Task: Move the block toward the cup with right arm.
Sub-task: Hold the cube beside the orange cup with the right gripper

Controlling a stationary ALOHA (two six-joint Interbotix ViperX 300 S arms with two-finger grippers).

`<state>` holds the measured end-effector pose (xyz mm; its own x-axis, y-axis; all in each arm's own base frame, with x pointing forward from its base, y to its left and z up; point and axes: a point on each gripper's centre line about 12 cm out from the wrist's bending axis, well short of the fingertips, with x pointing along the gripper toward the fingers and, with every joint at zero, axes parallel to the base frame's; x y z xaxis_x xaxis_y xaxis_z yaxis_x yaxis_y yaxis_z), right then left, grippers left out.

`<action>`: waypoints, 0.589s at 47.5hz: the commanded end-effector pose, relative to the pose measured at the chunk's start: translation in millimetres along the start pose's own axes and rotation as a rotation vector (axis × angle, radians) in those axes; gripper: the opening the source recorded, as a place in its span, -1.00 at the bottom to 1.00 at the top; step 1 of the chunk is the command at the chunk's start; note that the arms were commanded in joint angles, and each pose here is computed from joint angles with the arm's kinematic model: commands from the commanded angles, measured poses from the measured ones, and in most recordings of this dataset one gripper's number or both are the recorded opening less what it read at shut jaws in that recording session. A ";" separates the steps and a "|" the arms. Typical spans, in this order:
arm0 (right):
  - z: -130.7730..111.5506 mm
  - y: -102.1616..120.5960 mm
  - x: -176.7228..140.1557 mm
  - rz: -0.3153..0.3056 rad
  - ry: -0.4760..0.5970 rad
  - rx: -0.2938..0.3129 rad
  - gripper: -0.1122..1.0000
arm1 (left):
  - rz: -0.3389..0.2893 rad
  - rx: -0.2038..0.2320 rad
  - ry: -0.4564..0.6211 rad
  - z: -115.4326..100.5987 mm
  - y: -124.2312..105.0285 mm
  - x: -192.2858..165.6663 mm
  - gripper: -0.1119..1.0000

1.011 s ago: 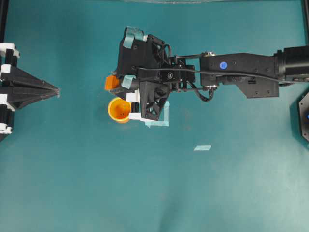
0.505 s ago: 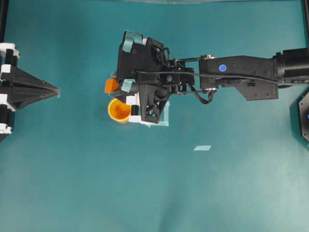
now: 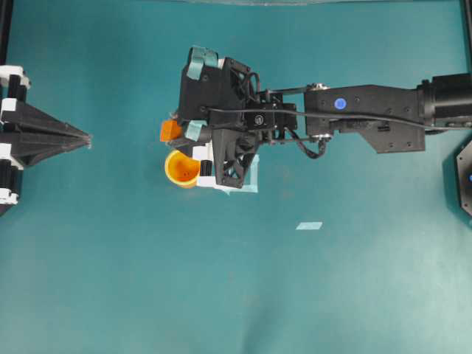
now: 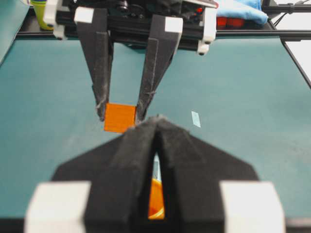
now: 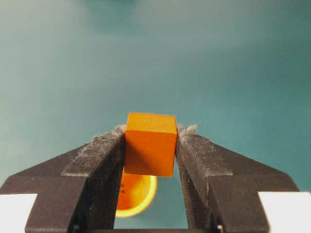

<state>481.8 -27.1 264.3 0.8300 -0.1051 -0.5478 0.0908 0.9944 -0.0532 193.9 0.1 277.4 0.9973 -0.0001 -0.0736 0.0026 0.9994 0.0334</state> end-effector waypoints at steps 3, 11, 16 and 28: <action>17.9 1.6 -9.3 0.006 -0.055 0.002 -0.07 | 0.001 0.005 -0.032 12.7 0.4 1.6 -0.80; 18.5 0.8 -9.4 0.004 -0.057 0.003 -0.07 | 0.001 0.005 -0.032 12.7 0.4 1.6 -0.80; 19.0 1.5 -10.1 0.006 -0.058 0.003 -0.07 | 0.001 0.005 -0.032 12.7 0.4 1.6 -0.80; 17.9 1.6 -9.3 0.006 -0.055 0.002 -0.07 | 0.001 0.005 -0.032 12.7 0.4 1.6 -0.80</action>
<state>481.8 -27.2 264.3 0.8300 -0.1055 -0.5477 0.0912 0.9944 -0.0534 193.9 0.1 277.4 0.9973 -0.0001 -0.0736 0.0026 0.9994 0.0334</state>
